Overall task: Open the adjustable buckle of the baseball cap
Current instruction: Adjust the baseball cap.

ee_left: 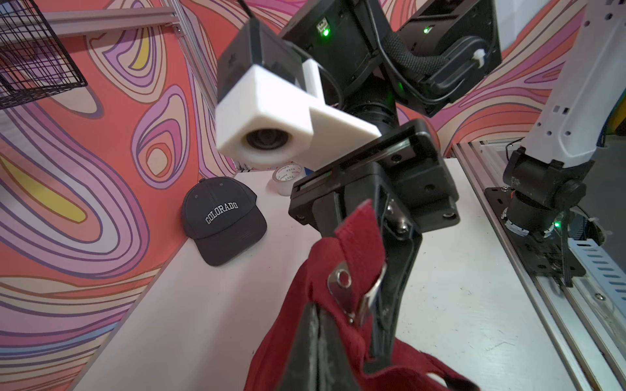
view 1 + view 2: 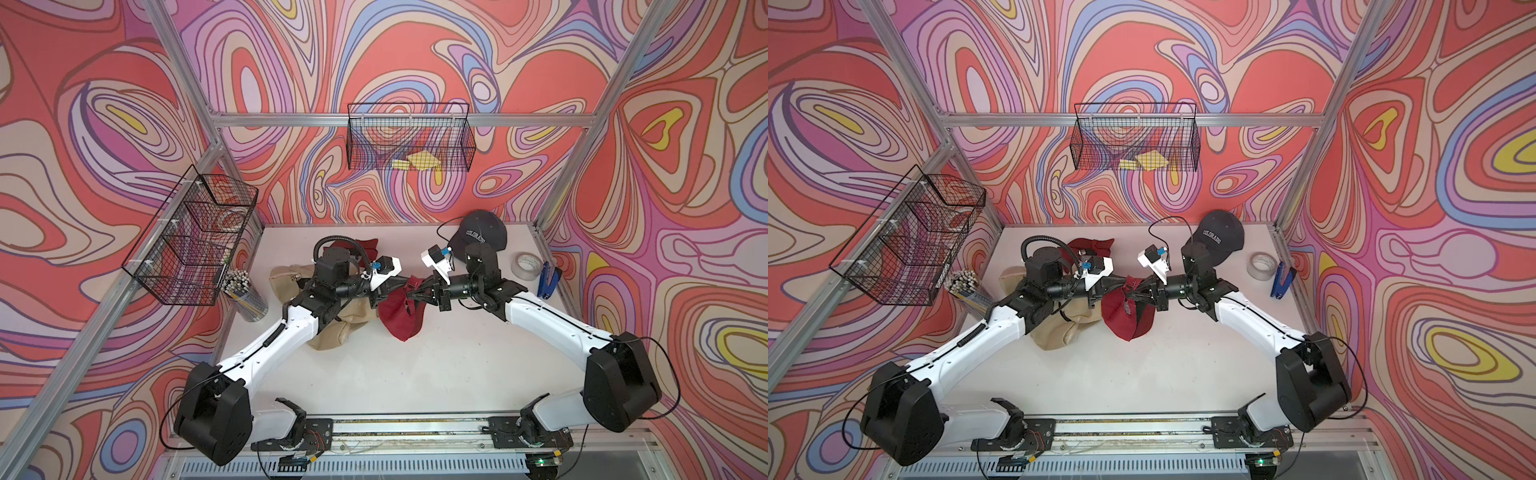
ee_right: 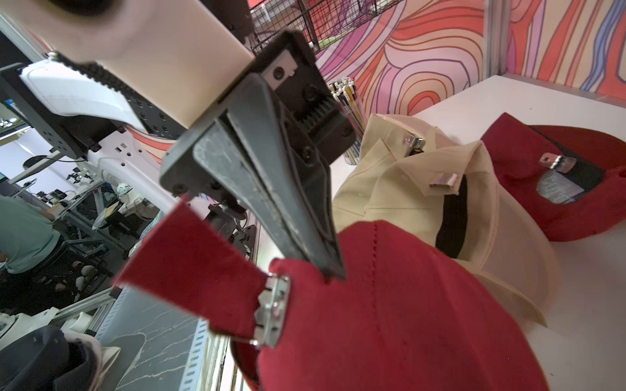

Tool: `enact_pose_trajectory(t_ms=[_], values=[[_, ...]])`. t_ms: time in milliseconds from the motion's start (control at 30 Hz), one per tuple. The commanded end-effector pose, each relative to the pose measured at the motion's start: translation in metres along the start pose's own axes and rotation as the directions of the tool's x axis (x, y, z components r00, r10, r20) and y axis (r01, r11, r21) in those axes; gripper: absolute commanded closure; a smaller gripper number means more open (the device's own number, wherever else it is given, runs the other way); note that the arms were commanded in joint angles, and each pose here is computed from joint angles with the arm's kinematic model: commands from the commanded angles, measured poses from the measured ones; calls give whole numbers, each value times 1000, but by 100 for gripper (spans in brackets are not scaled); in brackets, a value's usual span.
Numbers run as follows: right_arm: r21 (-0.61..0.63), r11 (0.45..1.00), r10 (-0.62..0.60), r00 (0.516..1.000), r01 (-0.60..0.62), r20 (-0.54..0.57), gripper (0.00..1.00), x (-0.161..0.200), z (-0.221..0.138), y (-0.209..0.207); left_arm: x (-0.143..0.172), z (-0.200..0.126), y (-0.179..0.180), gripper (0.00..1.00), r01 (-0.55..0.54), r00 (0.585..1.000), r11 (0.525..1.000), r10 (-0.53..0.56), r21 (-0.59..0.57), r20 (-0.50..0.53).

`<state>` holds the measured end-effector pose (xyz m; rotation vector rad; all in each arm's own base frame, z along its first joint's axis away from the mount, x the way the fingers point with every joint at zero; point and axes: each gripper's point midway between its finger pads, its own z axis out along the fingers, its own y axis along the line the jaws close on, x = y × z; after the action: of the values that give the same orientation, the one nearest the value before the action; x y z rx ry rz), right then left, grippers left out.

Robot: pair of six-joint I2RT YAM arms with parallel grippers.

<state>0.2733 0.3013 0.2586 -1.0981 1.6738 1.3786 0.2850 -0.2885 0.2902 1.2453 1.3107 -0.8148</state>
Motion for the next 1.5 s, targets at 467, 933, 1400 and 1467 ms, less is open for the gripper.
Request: enact_pose_trajectory(t_ms=[467, 933, 1400, 1467], values=[[224, 974, 26, 999, -33, 35, 75, 2, -16, -31, -13, 2, 19, 100, 93, 994, 992, -88, -84, 59], [428, 889, 104, 982, -163, 157, 39, -21, -62, -26, 23, 12, 34, 100, 129, 989, 984, -137, -119, -61], [433, 880, 79, 959, -196, 273, 44, -54, -72, -22, 14, 1, 35, 100, 138, 976, 979, -161, -153, -146], [357, 924, 44, 967, -134, 250, 46, -57, -64, -8, 11, -1, 32, 100, 142, 974, 979, -165, -144, -157]])
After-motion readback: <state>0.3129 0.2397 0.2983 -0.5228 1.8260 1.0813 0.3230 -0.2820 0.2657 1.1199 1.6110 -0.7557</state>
